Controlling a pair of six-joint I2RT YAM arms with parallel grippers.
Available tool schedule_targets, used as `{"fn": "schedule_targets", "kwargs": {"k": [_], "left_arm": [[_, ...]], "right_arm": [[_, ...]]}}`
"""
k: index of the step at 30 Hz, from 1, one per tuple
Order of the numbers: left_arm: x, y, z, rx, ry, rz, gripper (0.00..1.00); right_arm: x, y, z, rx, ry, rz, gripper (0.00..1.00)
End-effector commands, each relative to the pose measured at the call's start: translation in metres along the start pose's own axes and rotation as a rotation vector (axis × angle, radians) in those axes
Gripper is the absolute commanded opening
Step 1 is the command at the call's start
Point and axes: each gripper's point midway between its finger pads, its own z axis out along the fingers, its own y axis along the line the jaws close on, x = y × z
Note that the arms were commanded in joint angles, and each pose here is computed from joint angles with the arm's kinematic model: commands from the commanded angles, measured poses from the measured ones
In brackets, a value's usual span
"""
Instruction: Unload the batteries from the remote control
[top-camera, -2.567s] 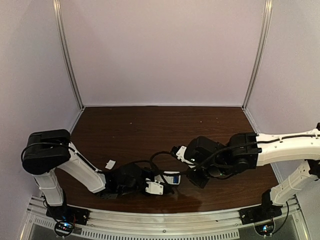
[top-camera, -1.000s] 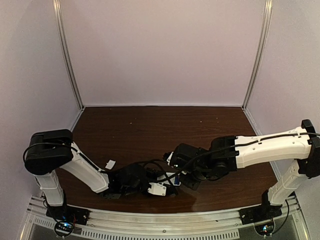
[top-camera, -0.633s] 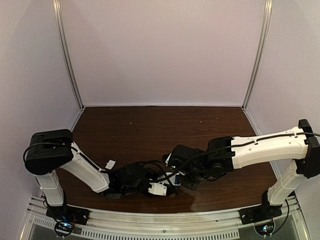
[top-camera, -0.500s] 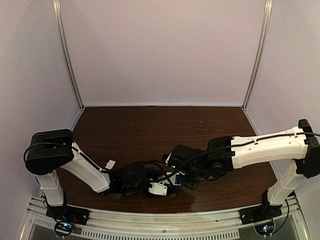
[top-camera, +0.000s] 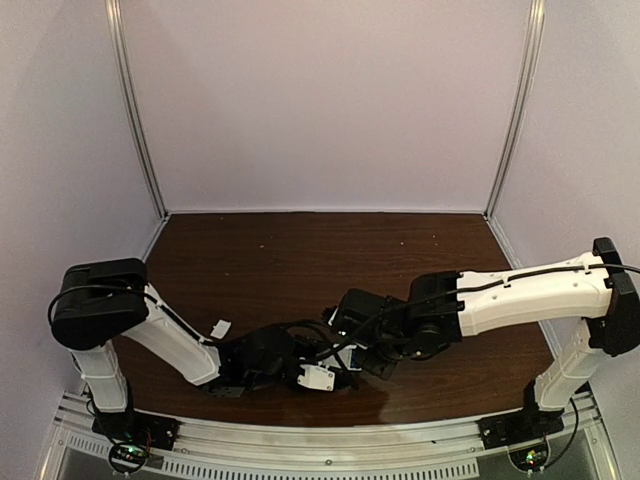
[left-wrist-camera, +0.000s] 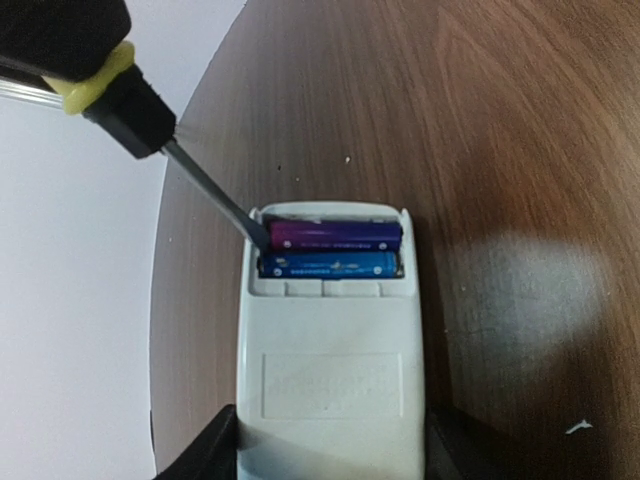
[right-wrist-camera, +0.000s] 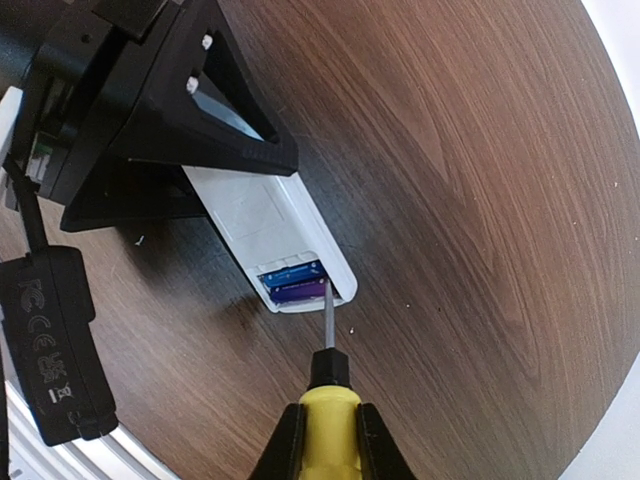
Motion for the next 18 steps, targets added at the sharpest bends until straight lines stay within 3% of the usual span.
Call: {"fn": "schedule_targets", "kwargs": {"k": [1, 18], "left_arm": [[-0.0011, -0.0034, 0.0048, 0.007, 0.003, -0.005, 0.00], [0.0017, -0.0048, 0.0075, 0.009, 0.018, -0.001, 0.00]], "right_arm": [[-0.0004, -0.0087, 0.0003, 0.045, 0.019, -0.009, 0.00], [0.0026, -0.0096, -0.0001, 0.051, 0.044, -0.014, 0.00]]}}
